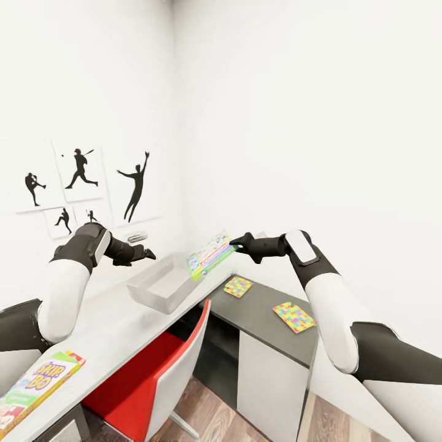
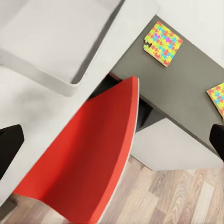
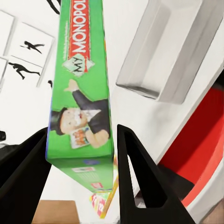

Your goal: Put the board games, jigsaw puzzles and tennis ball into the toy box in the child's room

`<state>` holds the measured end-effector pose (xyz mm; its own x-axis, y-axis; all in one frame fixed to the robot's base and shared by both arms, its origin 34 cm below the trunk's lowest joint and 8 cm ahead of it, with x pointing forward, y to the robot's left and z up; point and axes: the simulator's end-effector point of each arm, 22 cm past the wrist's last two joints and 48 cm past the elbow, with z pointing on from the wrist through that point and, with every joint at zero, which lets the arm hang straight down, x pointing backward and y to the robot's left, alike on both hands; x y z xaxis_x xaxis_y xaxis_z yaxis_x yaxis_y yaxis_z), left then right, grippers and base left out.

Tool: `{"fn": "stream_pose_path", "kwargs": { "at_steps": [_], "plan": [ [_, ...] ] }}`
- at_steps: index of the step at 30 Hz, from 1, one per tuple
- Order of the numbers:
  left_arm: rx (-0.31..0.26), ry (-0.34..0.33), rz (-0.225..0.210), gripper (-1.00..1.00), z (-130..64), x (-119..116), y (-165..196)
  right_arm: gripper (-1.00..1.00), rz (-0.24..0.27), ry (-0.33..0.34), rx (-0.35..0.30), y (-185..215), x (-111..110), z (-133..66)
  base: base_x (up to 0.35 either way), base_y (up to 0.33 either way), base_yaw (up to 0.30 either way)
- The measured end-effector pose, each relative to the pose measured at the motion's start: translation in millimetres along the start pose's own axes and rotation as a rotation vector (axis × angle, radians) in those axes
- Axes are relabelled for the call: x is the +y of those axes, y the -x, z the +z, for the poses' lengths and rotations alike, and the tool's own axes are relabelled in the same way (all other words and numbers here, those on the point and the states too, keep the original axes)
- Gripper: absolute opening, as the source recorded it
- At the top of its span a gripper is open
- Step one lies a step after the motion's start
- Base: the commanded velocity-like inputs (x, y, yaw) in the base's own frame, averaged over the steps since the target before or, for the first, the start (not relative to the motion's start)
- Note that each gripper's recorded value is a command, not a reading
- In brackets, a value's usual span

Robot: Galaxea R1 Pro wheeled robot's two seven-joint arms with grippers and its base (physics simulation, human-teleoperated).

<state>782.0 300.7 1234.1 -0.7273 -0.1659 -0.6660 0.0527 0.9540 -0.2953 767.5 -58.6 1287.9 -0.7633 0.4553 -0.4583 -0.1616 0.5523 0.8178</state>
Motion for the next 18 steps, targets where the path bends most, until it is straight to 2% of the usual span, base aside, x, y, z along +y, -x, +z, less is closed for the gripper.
{"fn": "stream_pose_path", "kwargs": {
  "at_steps": [18],
  "plan": [
    [0.003,0.0,-0.001,1.0,2.2,0.5,-1.0,-1.0,-0.005,-0.005,0.003,-0.7,-1.4,2.0,0.011,-0.007,0.283]
  ]
}}
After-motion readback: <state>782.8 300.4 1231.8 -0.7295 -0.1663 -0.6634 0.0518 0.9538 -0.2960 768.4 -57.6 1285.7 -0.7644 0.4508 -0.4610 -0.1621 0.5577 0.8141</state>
